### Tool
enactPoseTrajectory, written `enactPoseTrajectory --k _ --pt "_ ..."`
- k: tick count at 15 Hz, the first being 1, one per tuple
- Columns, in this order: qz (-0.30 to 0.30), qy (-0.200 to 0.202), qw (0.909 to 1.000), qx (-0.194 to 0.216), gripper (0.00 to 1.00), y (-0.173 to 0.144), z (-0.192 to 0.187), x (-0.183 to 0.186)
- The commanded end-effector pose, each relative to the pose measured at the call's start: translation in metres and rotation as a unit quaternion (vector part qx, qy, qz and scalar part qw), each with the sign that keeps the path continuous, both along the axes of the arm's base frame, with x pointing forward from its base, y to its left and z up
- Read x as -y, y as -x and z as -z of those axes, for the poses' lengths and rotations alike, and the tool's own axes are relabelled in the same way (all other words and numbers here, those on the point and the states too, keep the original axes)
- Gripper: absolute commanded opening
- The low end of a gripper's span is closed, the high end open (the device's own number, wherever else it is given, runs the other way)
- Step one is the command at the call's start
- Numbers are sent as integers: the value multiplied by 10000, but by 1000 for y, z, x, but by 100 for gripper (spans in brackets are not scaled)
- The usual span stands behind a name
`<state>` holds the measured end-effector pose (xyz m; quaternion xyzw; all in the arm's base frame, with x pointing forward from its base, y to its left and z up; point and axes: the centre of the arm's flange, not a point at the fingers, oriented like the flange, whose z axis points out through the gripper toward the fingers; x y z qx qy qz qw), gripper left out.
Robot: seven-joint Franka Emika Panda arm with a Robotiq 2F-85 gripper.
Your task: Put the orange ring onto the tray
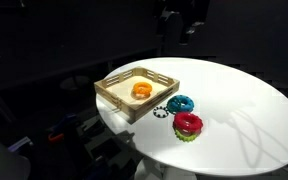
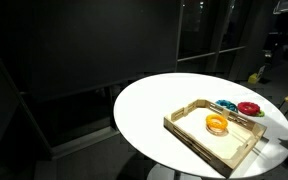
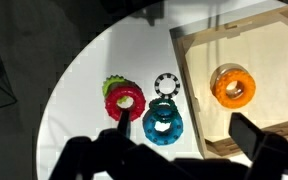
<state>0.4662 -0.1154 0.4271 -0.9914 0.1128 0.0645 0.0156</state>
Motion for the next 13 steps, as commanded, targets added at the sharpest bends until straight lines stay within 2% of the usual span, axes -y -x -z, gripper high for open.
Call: enactPoseTrajectory --k 1,6,13 --pt "-134 -59 9997 182 100 6 -40 7" --pt "-237 -83 9982 537 100 11 -70 7" --pt "-181 -28 9983 559 100 9 -62 2"
